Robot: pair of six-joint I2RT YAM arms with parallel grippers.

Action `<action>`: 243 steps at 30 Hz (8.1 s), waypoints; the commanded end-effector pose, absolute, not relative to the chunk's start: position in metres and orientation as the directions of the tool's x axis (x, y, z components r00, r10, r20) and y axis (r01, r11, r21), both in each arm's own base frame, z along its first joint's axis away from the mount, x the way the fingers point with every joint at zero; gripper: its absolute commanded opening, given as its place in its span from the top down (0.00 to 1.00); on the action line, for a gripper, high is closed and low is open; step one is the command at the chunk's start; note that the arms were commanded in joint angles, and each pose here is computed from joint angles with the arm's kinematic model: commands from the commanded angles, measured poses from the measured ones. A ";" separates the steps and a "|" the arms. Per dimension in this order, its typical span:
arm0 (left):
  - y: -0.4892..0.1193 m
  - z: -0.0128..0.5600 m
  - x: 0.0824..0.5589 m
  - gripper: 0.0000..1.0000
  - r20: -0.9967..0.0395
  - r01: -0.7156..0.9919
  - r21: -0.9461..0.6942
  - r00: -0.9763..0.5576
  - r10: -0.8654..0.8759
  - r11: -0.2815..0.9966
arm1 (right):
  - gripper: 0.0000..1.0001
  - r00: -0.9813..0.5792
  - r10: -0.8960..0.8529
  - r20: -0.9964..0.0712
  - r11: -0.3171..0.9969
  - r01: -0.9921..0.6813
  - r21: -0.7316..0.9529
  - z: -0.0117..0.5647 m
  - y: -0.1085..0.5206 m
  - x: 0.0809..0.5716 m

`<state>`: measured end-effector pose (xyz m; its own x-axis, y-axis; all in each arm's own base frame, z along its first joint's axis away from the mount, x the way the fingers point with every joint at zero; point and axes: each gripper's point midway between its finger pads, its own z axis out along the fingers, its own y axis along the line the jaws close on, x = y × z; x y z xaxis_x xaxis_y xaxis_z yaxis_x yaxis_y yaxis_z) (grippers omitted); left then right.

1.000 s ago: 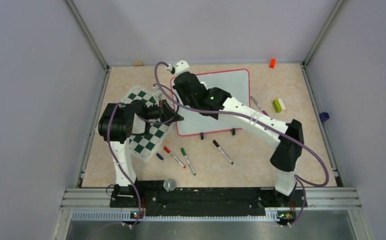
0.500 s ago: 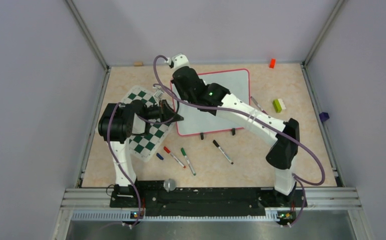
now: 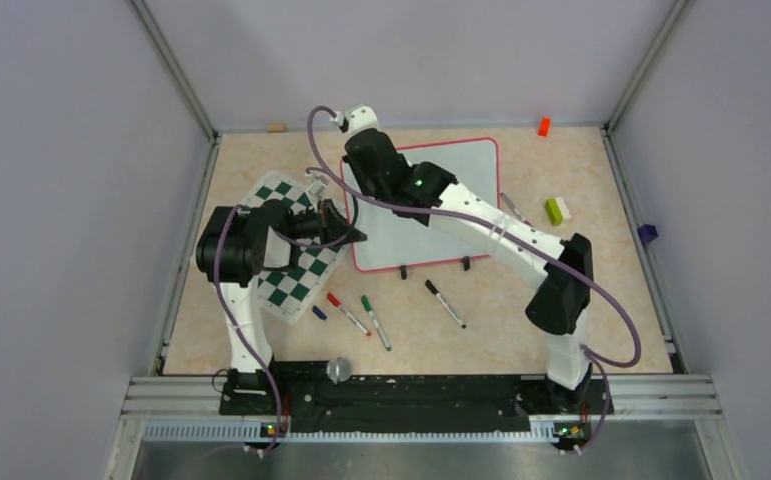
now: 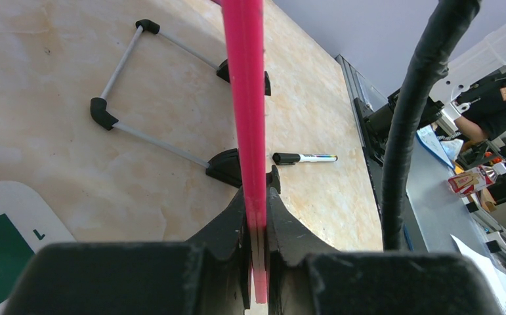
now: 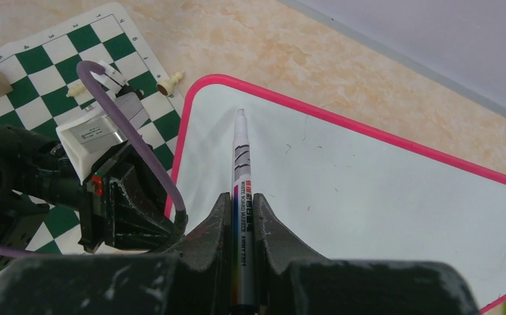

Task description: Write a sentence on the whiteboard

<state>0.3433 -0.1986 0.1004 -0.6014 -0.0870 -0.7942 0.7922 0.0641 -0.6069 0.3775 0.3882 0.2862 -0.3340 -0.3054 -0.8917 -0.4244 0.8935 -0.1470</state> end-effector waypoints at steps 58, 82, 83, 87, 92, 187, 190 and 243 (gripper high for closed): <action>-0.194 0.112 0.345 0.99 -0.898 0.896 -0.439 -0.433 -0.083 0.068 | 1.00 -0.410 -0.312 -0.857 0.900 -0.417 -0.129 0.261 0.381 0.383; -0.193 0.113 0.345 0.99 -0.897 0.896 -0.439 -0.433 -0.085 0.070 | 1.00 -0.457 -0.321 -0.829 0.897 -0.426 -0.113 0.246 0.369 0.371; -0.193 0.112 0.344 0.99 -0.897 0.895 -0.440 -0.435 -0.084 0.069 | 1.00 -0.456 -0.320 -0.830 0.896 -0.430 -0.110 0.246 0.370 0.371; -0.193 0.112 0.344 0.99 -0.897 0.895 -0.441 -0.435 -0.084 0.069 | 1.00 -0.453 -0.316 -0.834 0.889 -0.448 -0.093 0.245 0.374 0.370; -0.193 0.112 0.344 0.99 -0.897 0.895 -0.440 -0.434 -0.083 0.068 | 1.00 -0.444 -0.313 -0.840 0.881 -0.465 -0.083 0.246 0.381 0.371; -0.191 0.113 0.345 0.99 -0.901 0.899 -0.432 -0.426 -0.086 0.075 | 1.00 -0.433 -0.220 -0.874 0.921 -0.387 -0.040 0.280 0.346 0.393; -0.191 0.113 0.345 0.99 -0.900 0.898 -0.433 -0.427 -0.086 0.076 | 1.00 -0.417 -0.213 -0.884 0.916 -0.399 -0.032 0.288 0.347 0.392; -0.190 0.112 0.345 0.99 -0.900 0.897 -0.434 -0.427 -0.088 0.080 | 1.00 -0.417 -0.238 -0.877 0.901 -0.432 -0.039 0.278 0.360 0.403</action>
<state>0.3451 -0.1939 0.0961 -0.6163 -0.1037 -0.7807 0.7763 0.0867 -0.6243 0.3990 0.3663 0.2799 -0.4115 -0.2478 -0.8771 -0.4549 0.8897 -0.0380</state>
